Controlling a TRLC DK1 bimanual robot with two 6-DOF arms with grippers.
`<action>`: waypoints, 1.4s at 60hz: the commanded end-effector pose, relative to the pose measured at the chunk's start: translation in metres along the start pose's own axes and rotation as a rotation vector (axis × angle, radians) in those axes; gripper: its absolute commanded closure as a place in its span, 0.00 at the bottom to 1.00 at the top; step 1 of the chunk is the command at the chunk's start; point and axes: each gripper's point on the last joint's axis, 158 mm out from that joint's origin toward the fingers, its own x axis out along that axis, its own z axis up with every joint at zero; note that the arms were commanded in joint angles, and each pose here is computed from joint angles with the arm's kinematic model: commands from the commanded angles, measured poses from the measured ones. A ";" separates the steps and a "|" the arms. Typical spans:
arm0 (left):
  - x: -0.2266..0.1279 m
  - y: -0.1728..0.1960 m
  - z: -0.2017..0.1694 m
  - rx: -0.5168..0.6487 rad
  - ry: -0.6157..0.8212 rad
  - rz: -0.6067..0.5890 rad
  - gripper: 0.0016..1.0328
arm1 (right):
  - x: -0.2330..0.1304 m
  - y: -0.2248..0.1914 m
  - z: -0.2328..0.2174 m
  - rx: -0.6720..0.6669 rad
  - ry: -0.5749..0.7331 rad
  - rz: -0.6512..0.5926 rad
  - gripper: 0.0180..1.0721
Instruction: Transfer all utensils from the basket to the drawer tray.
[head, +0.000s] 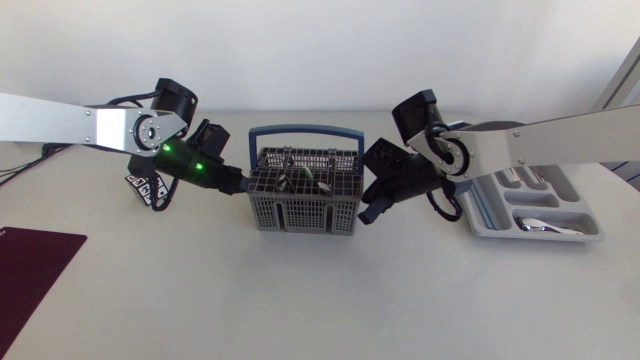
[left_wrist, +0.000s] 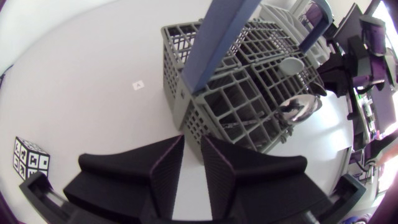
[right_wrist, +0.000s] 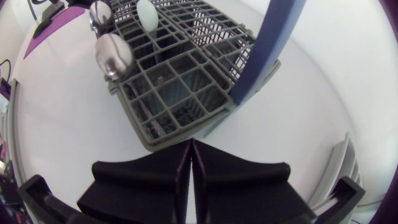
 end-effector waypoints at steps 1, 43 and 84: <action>-0.007 -0.038 -0.003 0.072 -0.010 -0.081 0.77 | -0.006 0.024 0.003 -0.003 -0.024 0.053 0.94; -0.032 -0.017 -0.016 0.054 -0.037 -0.034 0.73 | -0.019 0.029 -0.013 -0.024 0.005 -0.012 0.78; -0.113 -0.032 -0.016 0.139 -0.189 0.036 0.64 | -0.093 0.062 0.021 -0.148 -0.085 -0.184 0.50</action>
